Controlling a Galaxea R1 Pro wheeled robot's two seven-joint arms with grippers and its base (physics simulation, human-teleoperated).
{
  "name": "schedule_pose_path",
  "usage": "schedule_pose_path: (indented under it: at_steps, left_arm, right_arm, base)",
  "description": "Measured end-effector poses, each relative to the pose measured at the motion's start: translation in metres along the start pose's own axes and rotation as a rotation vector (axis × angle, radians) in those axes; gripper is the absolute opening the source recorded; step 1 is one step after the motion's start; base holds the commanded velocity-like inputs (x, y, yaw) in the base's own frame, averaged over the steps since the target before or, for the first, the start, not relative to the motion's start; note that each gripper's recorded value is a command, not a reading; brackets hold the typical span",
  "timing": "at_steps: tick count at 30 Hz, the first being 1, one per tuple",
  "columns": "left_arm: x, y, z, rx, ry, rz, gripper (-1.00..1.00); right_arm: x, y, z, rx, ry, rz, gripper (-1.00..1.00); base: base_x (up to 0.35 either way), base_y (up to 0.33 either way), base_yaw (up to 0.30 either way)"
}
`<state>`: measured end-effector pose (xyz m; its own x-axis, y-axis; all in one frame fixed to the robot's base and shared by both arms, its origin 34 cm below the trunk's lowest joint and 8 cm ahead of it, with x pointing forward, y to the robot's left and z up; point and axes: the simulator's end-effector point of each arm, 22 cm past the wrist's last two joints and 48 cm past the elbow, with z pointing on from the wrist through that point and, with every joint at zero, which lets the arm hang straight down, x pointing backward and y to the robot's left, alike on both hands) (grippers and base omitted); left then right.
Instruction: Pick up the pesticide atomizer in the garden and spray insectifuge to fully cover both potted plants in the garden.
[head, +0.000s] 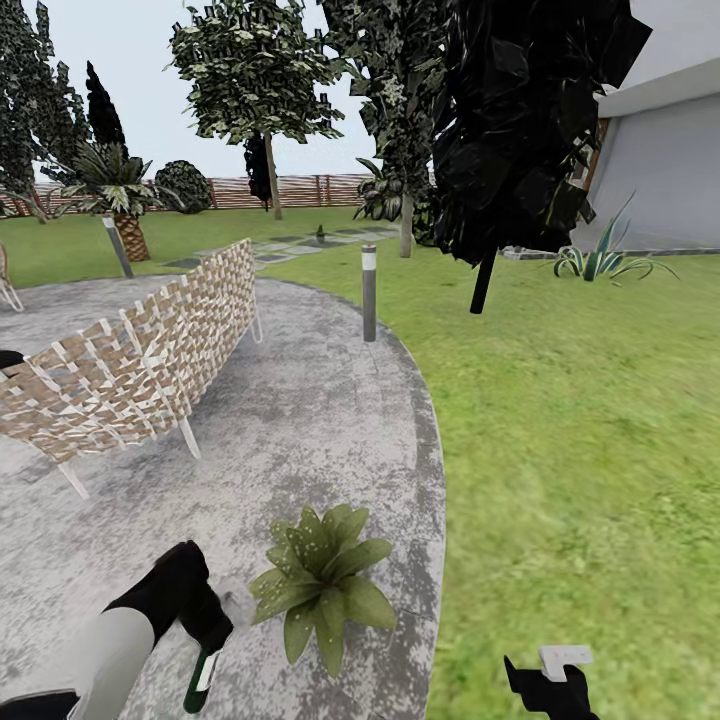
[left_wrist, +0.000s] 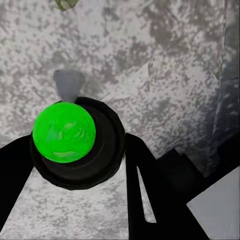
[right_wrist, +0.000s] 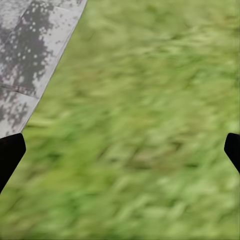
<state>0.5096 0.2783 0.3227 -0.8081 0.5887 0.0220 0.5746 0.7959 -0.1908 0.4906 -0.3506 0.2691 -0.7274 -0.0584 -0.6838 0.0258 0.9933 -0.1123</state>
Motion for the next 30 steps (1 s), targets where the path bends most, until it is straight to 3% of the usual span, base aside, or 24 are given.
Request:
schedule_pose_path:
  at_steps: [10, 17, 30]
  left_arm:
    - [-0.0009, 0.0027, -0.0022, -0.010, -0.001, 0.001, -1.00]
    - [0.0013, 0.0018, -0.0004, -0.008, 0.007, 0.003, -1.00]
    - [0.0037, 0.0049, -0.0008, -0.013, 0.010, 0.000, -1.00]
  right_arm:
    - [-0.0001, 0.0018, 0.0001, -0.003, 0.000, 0.001, 1.00]
    - [-0.0002, -0.0001, 0.0000, 0.000, 0.000, 0.001, 1.00]
    - [-0.0002, 0.0011, 0.0002, -0.002, 0.000, 0.000, 1.00]
  base:
    - [0.022, -0.029, 0.197]
    - [0.044, -0.247, 0.019]
    - [-0.164, -0.252, 0.058]
